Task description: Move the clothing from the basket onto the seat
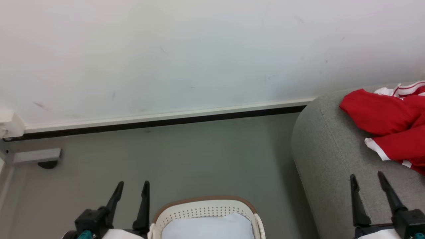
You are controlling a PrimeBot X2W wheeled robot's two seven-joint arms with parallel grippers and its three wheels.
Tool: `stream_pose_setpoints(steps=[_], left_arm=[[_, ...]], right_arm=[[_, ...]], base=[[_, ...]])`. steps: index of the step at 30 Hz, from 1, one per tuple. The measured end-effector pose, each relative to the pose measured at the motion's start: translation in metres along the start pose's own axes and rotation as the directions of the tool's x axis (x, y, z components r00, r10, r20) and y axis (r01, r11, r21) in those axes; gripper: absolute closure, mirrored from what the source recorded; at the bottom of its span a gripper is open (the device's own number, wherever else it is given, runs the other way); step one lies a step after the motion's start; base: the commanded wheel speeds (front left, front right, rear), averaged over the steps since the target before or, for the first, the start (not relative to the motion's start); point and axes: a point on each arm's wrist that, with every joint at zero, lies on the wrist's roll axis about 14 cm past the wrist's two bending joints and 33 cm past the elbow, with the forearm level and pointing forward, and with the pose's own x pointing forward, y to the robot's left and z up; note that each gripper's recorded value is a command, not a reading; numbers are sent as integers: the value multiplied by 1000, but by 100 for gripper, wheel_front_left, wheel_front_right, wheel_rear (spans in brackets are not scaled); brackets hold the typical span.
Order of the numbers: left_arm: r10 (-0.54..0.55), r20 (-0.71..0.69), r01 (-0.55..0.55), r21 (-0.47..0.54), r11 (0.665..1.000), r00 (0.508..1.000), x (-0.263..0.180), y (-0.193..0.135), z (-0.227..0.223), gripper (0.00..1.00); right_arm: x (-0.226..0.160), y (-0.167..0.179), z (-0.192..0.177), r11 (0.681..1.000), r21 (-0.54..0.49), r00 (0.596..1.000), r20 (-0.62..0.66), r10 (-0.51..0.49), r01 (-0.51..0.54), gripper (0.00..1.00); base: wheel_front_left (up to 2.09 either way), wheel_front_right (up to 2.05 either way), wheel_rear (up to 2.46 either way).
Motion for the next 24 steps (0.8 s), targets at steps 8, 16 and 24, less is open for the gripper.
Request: stream_pose_setpoints(steps=[8, 16, 24], left_arm=[[32, 3, -32, 0, 999, 999, -18, 7, -3, 0], [50, 0, -50, -9, 999, 999, -28, 9, -8, 0], [67, -4, -67, -4, 998, 998, -33, 15, -11, 0]], right_arm=[[-11, 18, -7, 998, 25, 999, -22, 50, -49, 0], [-12, 20, -10, 998, 35, 998, -30, 57, -56, 0], [-9, 30, -9, 995, 54, 996, -27, 83, -81, 0]], base=[[0, 0, 0], [0, 0, 0], [0, 0, 0]])
